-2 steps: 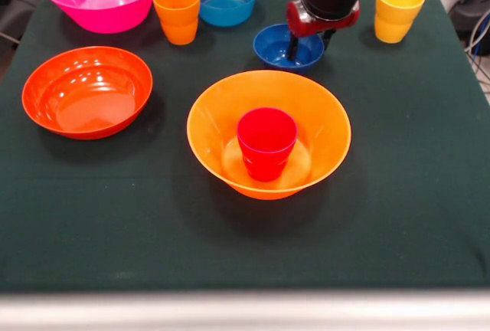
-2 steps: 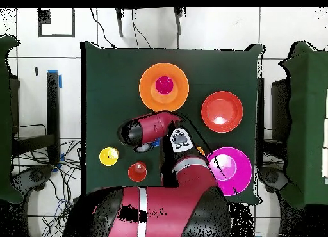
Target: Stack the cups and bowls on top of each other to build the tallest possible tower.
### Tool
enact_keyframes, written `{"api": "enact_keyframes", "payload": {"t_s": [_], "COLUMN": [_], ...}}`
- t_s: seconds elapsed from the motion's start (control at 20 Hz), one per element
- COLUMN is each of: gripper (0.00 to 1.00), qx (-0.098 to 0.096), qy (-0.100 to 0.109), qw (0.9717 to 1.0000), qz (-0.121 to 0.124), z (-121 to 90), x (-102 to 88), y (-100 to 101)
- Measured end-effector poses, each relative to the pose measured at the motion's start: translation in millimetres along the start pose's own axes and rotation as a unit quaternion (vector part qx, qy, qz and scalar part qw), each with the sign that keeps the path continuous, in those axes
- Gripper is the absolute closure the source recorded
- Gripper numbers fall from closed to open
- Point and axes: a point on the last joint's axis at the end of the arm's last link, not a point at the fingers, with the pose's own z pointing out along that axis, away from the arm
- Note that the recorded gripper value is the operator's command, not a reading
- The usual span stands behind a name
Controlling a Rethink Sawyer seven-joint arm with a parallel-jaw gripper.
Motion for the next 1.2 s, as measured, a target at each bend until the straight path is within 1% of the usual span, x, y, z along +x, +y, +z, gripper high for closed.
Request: {"api": "enact_keyframes", "payload": {"t_s": [0.05,0.35,0.75,0.8,0.9,0.95,1.0,1.15,1.2], "gripper": [1.0,1.0,1.0,1.0,1.0,1.0,1.0,1.0,1.0], "qx": [0.001,0.018,0.026,0.027,0.032,0.032,0.038,0.047,0.057], "qy": [0.0,-0.021,-0.018,-0.017,-0.006,-0.004,0.008,0.023,0.036], "qw": [1.0,0.9996,0.9994,0.9994,0.9993,0.9993,0.999,0.9983,0.9973], "qz": [0.0,0.008,0.011,0.013,0.019,0.019,0.022,0.025,0.028], "z": [-0.1,-18.7,-24.5,-27.7,-40.1,-42.2,-52.7,-64.8,-77.5], "x": [-0.1,-16.0,-15.9,-16.0,-17.4,-17.6,-18.8,-20.6,-23.8], "y": [0.2,-12.8,-14.7,-15.7,-19.8,-20.6,-24.4,-28.4,-31.7]}}
